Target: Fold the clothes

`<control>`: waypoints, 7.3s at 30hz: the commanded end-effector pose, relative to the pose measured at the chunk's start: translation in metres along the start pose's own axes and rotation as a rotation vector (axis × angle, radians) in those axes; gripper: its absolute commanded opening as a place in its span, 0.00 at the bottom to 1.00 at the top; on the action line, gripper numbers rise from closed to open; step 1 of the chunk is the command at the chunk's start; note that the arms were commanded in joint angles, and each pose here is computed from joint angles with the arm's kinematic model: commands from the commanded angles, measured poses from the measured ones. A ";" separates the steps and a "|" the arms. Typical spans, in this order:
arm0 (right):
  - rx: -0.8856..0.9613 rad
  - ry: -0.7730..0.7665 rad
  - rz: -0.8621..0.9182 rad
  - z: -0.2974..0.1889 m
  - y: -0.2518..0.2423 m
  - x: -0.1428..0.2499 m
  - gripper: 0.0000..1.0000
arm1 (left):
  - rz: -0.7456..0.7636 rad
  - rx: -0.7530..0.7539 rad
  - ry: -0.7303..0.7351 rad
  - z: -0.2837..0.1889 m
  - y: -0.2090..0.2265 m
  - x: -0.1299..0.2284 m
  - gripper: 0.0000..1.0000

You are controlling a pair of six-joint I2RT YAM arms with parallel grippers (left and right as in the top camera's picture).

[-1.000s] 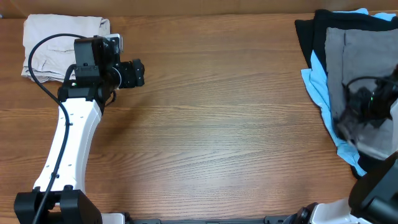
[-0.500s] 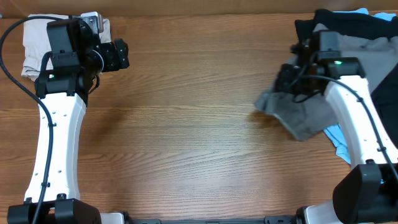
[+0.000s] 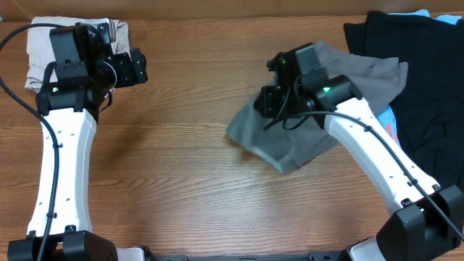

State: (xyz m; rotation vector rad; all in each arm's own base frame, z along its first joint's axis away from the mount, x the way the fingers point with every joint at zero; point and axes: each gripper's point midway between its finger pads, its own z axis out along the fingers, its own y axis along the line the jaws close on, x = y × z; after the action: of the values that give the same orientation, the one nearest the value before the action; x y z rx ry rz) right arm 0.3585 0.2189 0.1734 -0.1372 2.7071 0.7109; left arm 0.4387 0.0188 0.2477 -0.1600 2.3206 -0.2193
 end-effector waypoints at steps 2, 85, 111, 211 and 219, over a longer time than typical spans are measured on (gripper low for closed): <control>0.069 -0.065 0.139 -0.027 -0.025 -0.016 0.22 | 0.015 0.005 0.010 -0.008 -0.001 -0.001 0.93; 0.173 -0.052 0.389 -0.075 -0.142 -0.014 0.53 | 0.366 0.503 -0.007 -0.049 -0.304 -0.052 0.04; -0.142 -0.661 0.494 -0.018 0.040 -0.114 0.56 | 0.169 0.643 -0.379 -0.123 -0.337 -0.145 0.04; -0.056 -0.292 0.329 0.153 0.032 -0.038 0.57 | 0.002 0.096 -0.375 -0.144 -0.226 -0.137 0.04; -0.245 -0.261 0.061 0.129 0.058 -0.053 0.74 | -0.007 0.154 -0.417 -0.164 -0.232 -0.144 0.04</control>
State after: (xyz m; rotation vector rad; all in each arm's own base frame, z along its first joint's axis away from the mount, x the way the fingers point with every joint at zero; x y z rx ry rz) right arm 0.4413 0.3239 0.0911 0.2274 2.4249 0.9365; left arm 0.4419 -0.1643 0.4842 -0.1147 1.9406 -0.2662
